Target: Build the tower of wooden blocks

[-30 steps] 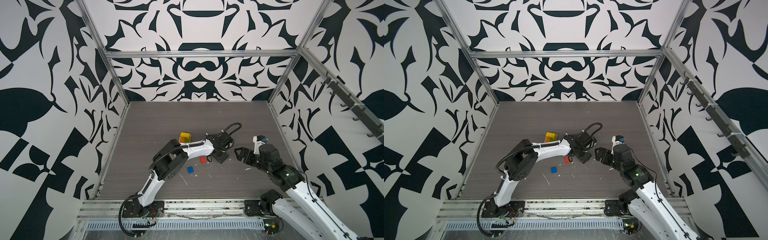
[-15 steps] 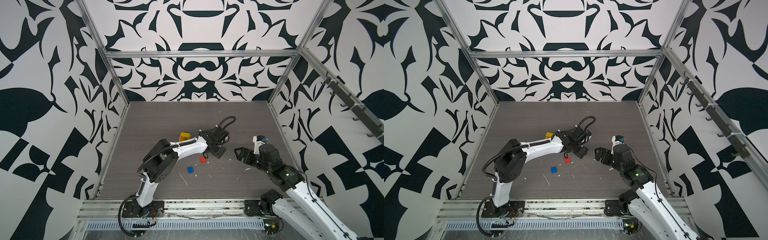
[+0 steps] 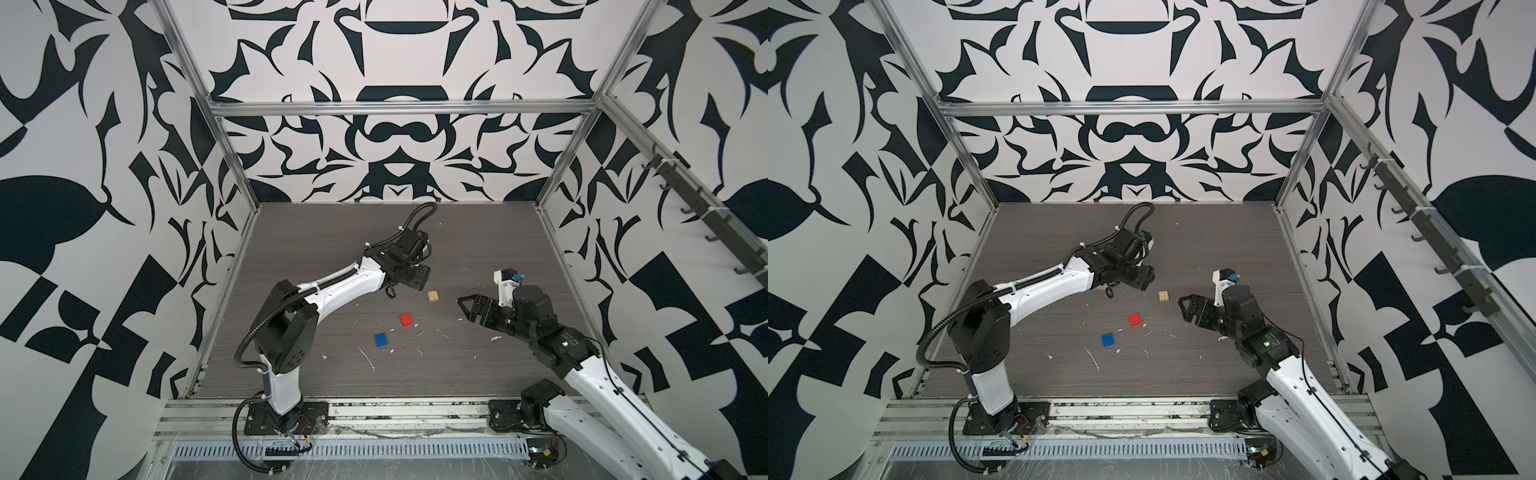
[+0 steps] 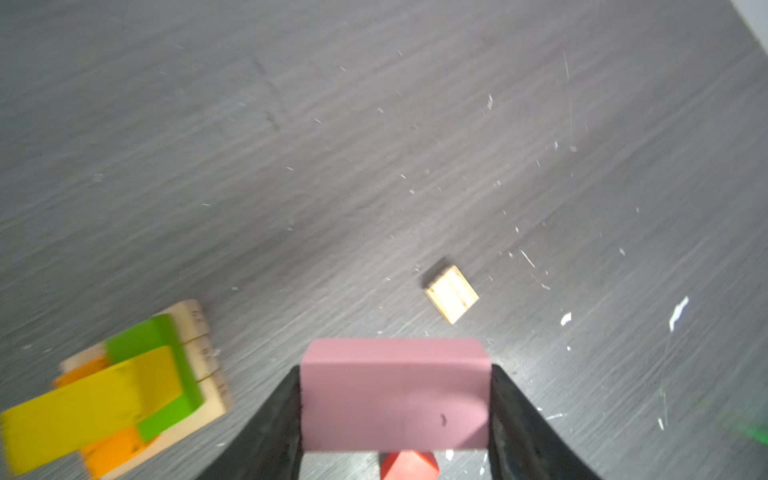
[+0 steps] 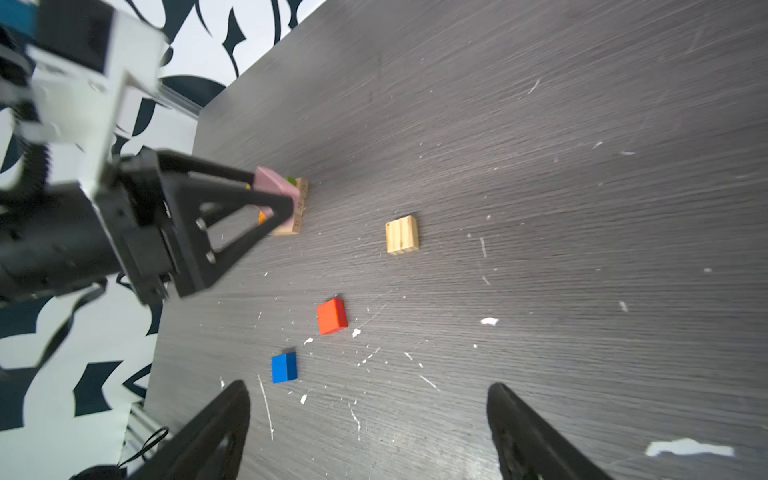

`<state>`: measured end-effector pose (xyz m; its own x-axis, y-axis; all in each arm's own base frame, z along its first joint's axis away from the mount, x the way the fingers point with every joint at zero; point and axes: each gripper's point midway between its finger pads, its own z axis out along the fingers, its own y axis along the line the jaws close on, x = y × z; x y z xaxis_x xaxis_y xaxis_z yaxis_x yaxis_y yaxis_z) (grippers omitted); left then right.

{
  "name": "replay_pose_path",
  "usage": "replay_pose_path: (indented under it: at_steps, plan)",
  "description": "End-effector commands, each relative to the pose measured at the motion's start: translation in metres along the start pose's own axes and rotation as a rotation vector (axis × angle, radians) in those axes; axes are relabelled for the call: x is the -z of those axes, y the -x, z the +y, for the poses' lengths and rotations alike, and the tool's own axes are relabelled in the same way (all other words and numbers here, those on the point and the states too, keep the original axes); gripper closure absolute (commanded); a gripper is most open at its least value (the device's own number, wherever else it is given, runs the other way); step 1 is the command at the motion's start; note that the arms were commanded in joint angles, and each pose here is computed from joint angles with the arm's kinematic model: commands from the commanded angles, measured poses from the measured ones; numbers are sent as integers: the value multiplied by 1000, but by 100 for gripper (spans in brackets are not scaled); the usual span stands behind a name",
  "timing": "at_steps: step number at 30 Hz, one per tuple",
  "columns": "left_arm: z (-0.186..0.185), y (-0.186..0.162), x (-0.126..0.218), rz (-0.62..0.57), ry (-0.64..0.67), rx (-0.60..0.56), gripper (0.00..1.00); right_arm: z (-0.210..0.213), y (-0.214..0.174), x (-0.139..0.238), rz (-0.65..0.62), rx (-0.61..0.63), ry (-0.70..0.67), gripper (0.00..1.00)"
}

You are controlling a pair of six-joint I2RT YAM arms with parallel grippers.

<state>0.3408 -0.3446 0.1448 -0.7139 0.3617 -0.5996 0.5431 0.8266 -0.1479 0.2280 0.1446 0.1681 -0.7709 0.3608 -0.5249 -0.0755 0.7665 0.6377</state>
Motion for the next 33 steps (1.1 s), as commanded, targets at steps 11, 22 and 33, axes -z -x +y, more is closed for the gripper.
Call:
replay_pose_path:
  at_steps: [11,22,33]
  plan:
    - [86,-15,27,62,129,198,69,33,1,-6,19,60,183,8]
    - [125,-30,18,152,169,275,68,46,-6,-10,38,131,180,8]
    - [136,-36,1,224,181,258,68,50,-6,-13,41,149,169,8]
